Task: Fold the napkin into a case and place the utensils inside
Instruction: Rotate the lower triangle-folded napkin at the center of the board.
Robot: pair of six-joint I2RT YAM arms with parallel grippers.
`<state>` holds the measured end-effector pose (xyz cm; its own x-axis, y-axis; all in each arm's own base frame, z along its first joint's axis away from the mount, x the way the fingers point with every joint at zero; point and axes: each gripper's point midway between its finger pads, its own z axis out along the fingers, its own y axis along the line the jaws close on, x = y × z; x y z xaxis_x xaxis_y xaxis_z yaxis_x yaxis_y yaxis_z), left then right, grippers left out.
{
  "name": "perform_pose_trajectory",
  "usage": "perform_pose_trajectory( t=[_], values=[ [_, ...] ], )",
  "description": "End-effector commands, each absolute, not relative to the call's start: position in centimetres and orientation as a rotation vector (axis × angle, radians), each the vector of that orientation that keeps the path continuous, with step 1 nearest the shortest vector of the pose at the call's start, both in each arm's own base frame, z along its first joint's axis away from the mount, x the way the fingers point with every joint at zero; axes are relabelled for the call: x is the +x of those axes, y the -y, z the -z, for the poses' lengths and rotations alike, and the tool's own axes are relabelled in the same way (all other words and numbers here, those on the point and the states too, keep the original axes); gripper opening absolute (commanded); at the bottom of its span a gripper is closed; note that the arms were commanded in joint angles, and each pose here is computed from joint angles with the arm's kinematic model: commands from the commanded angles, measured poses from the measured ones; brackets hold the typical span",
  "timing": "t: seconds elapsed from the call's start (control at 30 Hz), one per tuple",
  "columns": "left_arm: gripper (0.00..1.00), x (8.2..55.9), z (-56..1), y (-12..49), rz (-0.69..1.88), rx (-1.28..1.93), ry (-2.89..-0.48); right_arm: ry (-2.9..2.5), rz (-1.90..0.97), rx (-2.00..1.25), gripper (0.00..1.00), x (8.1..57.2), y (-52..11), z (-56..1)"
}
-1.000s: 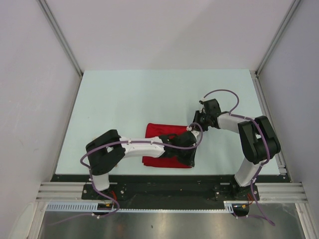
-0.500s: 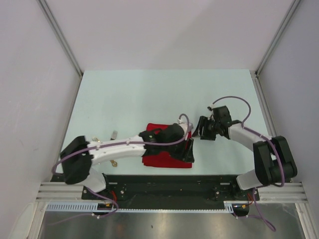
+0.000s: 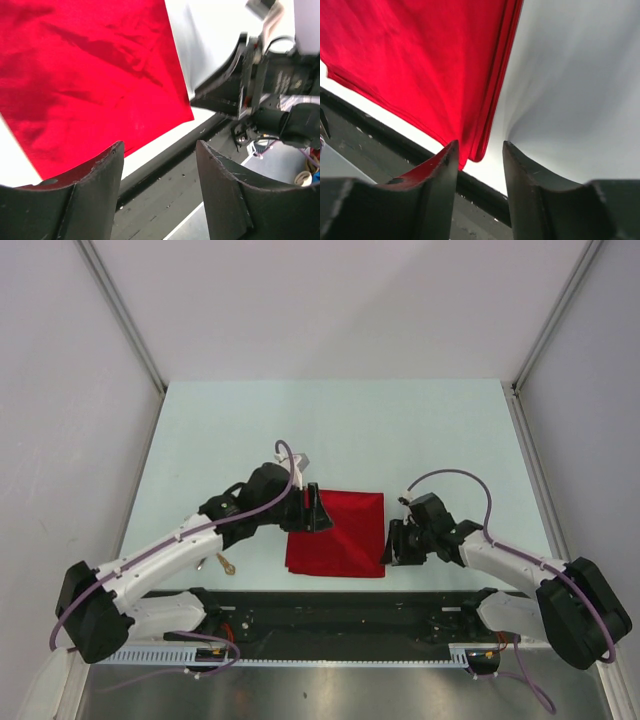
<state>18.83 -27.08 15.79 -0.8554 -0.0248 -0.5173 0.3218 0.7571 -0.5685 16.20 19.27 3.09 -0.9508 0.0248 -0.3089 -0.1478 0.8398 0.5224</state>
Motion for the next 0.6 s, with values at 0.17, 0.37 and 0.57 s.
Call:
perform_pose_trajectory(
  t=[0.17, 0.37, 0.57],
  values=[
    [0.65, 19.2, -17.7, 25.4, 0.984, 0.232, -2.385, -2.731, -0.834, -0.062, 0.4, 14.5, -20.6, -2.0],
    [0.66, 19.4, -17.5, 25.0, 0.999, 0.213, -2.381, -2.768, -0.788, -0.014, 0.33, 13.7, -19.8, -0.9],
    [0.66, 19.7, -16.5, 24.8, 1.058, 0.162, -2.405, -2.793, -0.634, 0.111, 0.18, 14.3, -17.4, 0.3]
  ],
)
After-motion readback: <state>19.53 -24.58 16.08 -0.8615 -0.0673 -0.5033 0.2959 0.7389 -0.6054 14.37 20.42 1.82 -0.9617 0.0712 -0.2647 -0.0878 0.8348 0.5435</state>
